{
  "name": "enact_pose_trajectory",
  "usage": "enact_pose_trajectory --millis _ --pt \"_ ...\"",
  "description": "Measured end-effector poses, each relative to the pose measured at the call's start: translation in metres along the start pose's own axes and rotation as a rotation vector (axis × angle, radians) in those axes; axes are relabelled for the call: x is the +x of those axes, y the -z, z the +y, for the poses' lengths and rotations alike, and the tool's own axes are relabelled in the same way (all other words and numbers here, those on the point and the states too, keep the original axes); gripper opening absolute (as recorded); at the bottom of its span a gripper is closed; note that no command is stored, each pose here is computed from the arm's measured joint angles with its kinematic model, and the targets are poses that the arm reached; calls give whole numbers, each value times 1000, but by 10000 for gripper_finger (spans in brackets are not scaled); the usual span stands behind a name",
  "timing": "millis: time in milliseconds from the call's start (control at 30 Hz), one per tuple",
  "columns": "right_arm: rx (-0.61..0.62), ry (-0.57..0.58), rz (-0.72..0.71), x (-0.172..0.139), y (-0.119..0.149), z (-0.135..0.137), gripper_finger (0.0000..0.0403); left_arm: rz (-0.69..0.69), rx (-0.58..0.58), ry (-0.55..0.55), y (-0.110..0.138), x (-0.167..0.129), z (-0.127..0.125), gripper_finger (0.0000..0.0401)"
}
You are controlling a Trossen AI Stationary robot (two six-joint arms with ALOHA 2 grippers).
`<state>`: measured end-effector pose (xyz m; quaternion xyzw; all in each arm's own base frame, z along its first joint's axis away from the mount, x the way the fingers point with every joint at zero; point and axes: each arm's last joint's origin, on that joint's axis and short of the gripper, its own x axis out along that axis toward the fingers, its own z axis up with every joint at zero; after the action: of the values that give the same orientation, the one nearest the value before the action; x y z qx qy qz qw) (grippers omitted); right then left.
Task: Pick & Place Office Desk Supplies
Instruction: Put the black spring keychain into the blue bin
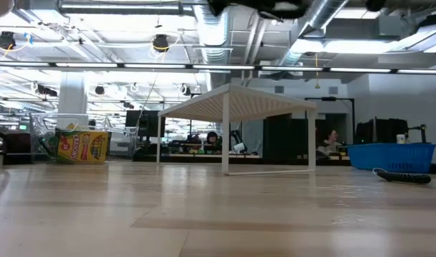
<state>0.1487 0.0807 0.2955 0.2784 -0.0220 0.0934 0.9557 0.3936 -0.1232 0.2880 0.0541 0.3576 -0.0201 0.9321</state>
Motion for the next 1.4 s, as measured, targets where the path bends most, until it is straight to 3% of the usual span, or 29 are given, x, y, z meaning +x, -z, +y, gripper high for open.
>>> enact_pose_trajectory --millis 267,467,867,1400 --pt "-70 93 -84 19 -20 -7 207 -141 -22 -208 -24 -51 71 5" --pt "-148 201 -94 41 -38 -13 235 -254 -76 -258 -35 -63 97 5" --pt "-199 339 7 78 -36 -29 250 -318 -44 -224 -41 -68 90 5" --pt "-195 326 16 86 -38 -27 227 -299 -19 -190 -39 -69 72 5"
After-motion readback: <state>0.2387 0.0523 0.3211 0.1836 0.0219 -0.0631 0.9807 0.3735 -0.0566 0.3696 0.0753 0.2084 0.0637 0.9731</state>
